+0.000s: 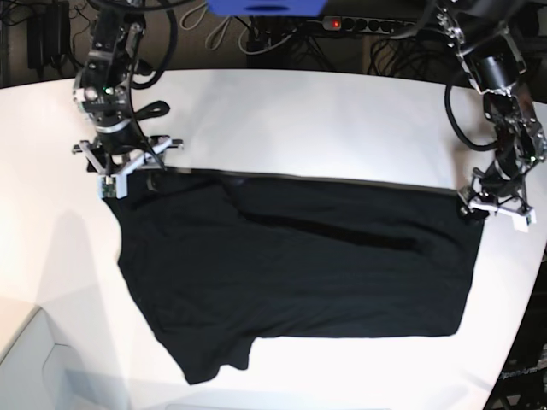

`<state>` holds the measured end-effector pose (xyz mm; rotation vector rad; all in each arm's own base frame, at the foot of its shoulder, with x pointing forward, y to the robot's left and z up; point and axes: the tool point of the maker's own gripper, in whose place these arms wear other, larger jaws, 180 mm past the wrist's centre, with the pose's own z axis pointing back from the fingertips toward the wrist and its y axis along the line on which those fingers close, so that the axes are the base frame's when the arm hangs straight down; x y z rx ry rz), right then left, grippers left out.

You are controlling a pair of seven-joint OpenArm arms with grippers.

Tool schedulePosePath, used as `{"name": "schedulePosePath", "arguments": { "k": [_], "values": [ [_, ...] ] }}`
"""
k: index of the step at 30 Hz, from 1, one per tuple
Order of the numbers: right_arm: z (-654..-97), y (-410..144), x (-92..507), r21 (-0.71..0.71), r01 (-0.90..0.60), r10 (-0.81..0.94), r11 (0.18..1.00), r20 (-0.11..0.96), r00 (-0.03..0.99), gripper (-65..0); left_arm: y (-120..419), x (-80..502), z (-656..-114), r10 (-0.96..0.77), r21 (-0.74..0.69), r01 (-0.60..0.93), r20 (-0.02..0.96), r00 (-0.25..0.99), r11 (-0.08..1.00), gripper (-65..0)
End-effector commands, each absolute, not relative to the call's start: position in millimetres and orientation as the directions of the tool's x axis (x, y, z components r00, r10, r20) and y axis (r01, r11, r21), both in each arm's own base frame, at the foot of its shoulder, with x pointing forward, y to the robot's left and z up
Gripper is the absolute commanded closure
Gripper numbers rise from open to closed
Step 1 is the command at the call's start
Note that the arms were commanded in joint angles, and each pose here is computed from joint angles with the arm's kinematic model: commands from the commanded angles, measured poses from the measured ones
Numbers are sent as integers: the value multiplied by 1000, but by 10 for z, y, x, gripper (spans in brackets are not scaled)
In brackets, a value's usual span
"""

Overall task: Layout the t-shirt on the table in an organized manner, then fold the t-shirt properly
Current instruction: 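Pull the gripped edge back with both grippers, spreading the shirt flat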

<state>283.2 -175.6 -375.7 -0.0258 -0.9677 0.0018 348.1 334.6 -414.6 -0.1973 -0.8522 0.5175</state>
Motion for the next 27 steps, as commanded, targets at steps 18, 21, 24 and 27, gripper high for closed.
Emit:
{"name": "schedulePosePath", "arguments": {
  "k": [18,21,24,27],
  "values": [
    [-3943,-2168,2837,-34,99,-32,995,806,591,-452,3492,3544,-4198,536,-382,-386,691,484,840,0],
    [-4026,-2169,2915,-15,105,-52,994,797,601,-452,3499,3543,-4194,535,-380,-386,692,484,840,-1],
    [-4103,-2163,2936,-5,106,-61,994,787,614,-452,3550,3539,-4170,529,-371,-388,698,483,844,-1],
    [-4107,-2168,2934,-6,106,-61,994,786,616,-451,3557,3538,-4166,528,-370,-388,699,483,844,-1]
  ]
}}
